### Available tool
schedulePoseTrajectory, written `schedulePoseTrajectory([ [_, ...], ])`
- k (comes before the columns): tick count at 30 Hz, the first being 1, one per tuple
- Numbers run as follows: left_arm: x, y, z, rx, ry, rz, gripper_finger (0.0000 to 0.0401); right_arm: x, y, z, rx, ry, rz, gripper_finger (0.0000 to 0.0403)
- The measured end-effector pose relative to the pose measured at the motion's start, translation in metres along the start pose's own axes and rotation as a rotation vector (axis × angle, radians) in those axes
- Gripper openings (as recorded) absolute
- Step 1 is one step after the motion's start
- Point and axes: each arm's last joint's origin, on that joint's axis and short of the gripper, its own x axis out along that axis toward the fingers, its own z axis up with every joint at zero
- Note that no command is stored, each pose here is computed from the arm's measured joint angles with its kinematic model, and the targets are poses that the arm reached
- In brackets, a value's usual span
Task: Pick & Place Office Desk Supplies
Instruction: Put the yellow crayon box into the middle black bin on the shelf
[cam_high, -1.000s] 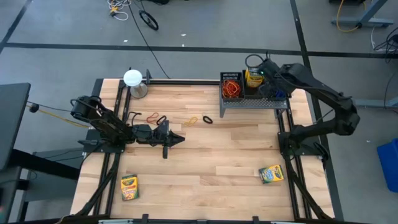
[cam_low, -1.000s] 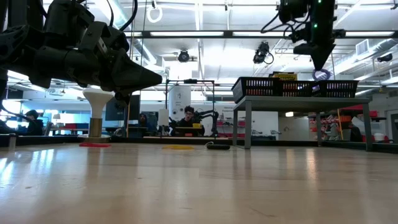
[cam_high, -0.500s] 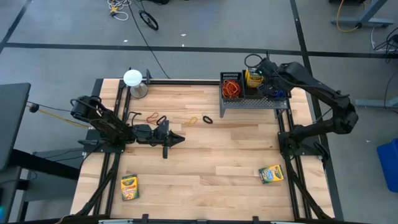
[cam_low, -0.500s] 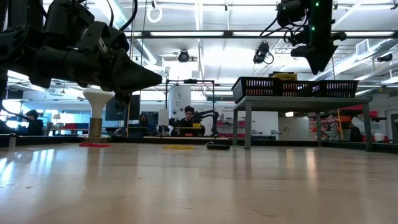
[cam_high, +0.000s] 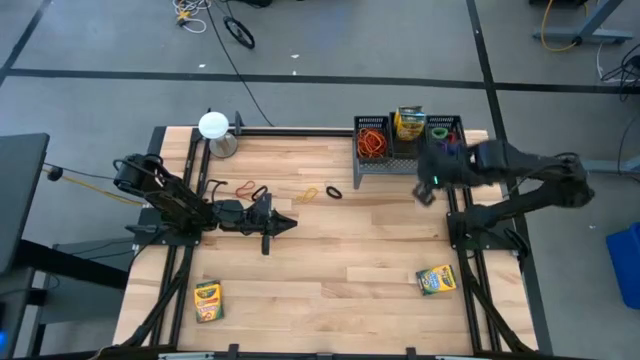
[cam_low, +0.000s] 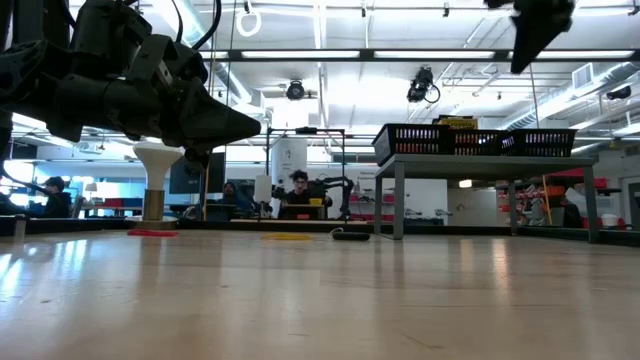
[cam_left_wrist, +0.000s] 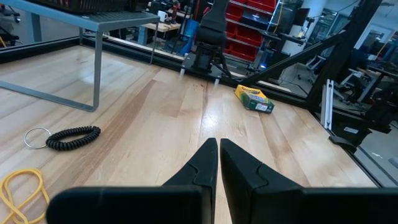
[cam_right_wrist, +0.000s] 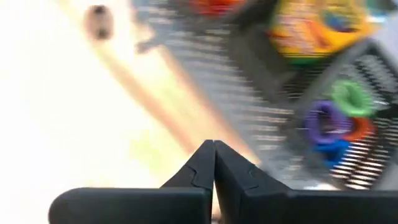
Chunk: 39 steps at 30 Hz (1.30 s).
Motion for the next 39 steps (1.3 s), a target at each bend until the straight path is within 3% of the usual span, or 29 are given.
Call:
schedulePoseTrajectory([
  [7, 0.0, 0.0, 0.0, 0.0, 0.001, -0.002, 0.0023, -0.019, 0.076, -0.038, -0.186, -0.026, 0.125, 0.0006],
  [15, 0.0, 0.001, 0.0, 0.0, -0.006, 0.022, 0.0023, -0.007, 0.162, -0.089, -0.418, 0.017, 0.045, 0.0005],
  [19, 0.004, 0.0, 0.002, -0.001, -0.01, 0.03, 0.0023, -0.001, 0.199, -0.108, -0.466, -0.069, 0.112, 0.0004],
  [21, 0.009, -0.004, 0.003, -0.003, 0.022, -0.044, 0.0023, 0.0, 0.217, -0.115, -0.493, -0.147, 0.175, 0.0003],
  [24, 0.013, -0.018, 0.002, 0.012, 0.149, -0.231, 0.0015, 0.003, 0.241, -0.121, -0.532, -0.242, 0.242, 0.0003],
  [26, 0.014, -0.033, 0.0, 0.069, 0.239, -0.287, 0.0008, 0.007, 0.253, -0.122, -0.553, -0.292, 0.265, 0.0002],
  [33, 0.008, -0.088, 0.007, 0.243, 0.481, -0.16, 0.0009, 0.028, 0.287, -0.118, -0.616, -0.448, 0.276, 0.0002],
  [39, 0.018, -0.116, 0.028, 0.212, 0.461, -0.201, 0.0015, 0.09, 0.295, -0.115, -0.599, -0.561, 0.485, 0.0002],
])
